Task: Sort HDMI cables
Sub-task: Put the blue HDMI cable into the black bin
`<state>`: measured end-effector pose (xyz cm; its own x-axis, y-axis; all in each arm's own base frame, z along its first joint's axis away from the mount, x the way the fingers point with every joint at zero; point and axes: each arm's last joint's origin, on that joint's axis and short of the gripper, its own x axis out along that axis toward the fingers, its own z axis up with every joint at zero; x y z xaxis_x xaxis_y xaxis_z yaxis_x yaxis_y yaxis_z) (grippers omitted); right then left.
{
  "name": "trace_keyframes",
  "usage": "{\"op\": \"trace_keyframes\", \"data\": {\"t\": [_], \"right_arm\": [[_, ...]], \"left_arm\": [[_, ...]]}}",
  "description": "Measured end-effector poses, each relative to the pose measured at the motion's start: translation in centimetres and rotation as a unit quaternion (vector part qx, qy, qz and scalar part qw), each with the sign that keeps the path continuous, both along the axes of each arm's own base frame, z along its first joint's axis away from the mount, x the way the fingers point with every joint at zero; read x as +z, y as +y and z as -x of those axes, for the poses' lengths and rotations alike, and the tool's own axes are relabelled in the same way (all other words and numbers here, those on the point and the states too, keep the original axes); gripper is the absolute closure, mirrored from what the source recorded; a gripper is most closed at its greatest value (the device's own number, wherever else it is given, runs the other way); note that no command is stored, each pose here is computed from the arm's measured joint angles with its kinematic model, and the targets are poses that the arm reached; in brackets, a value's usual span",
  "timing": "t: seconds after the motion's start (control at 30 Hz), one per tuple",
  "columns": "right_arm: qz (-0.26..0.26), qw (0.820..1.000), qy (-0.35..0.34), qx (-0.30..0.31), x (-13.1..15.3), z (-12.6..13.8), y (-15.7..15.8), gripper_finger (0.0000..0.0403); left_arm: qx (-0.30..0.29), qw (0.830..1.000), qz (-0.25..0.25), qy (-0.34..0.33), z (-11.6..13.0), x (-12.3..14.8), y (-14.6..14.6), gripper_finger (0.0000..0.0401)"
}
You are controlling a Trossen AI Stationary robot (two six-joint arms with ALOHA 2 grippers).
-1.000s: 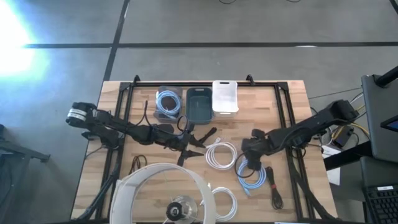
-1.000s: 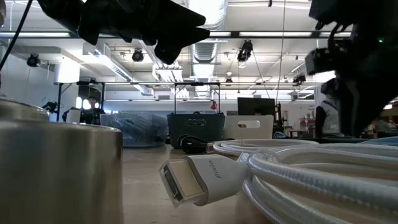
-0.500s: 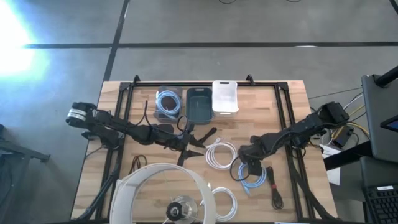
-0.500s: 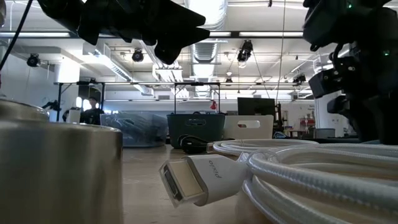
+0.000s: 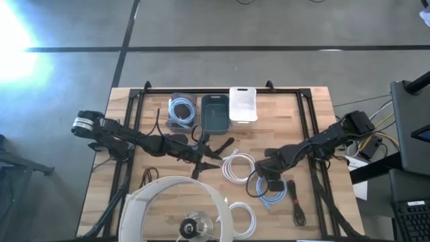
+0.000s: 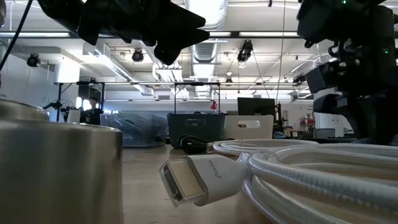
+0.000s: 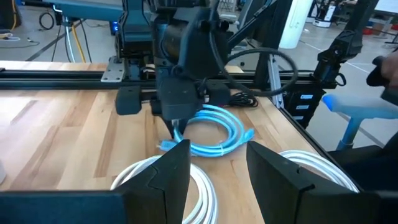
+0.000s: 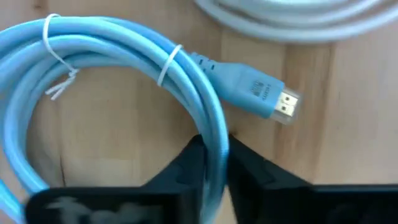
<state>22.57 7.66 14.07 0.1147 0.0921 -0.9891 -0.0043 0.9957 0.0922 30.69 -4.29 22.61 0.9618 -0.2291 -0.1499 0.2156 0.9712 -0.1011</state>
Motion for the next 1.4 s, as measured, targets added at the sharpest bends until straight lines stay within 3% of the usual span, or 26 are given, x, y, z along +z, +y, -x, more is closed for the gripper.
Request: {"op": "trace_keyframes", "data": {"t": [0.07, 0.3, 0.5, 0.63, 0.73, 0.83, 1.0, 1.4], "right_arm": [[0.010, 0.999, -0.018, 0.025, 0.6, -0.2, 0.0, 0.0382], [0.119, 0.986, -0.099, 0.056, 3.3, -1.1, -0.4, 0.0387], [0.182, 0.967, -0.168, 0.062, 6.9, -1.8, -0.6, 0.0388], [0.277, 0.933, -0.224, 0.055, 9.5, -2.5, -0.9, 0.0388], [0.367, 0.891, -0.268, 0.002, 11.0, -3.2, -1.2, 0.0389], [0.411, 0.860, -0.301, -0.041, 11.8, -4.0, -1.3, 0.0389], [0.411, 0.857, -0.308, -0.038, 11.1, -4.7, -1.0, 0.0389], [0.423, 0.863, -0.276, -0.017, 8.9, -5.4, -0.7, 0.0380]], "left_arm": [[0.003, 1.000, 0.005, 0.001, 0.0, 0.0, 0.0, 0.0240], [0.055, 0.998, 0.024, 0.004, -0.1, 0.0, 0.3, 0.0240], [0.083, 0.995, 0.049, -0.001, -0.3, 0.5, 0.4, 0.0240], [0.094, 0.993, 0.065, -0.010, -0.5, 1.0, 0.4, 0.0240], [0.119, 0.991, 0.064, -0.017, -0.8, 1.3, 0.5, 0.0240], [0.131, 0.989, 0.074, -0.011, -1.4, 1.0, 0.5, 0.0240], [0.158, 0.982, 0.106, 0.004, -2.4, 0.1, 0.6, 0.0240], [0.174, 0.978, 0.115, 0.012, -4.4, -0.4, 1.1, 0.0240]]}}
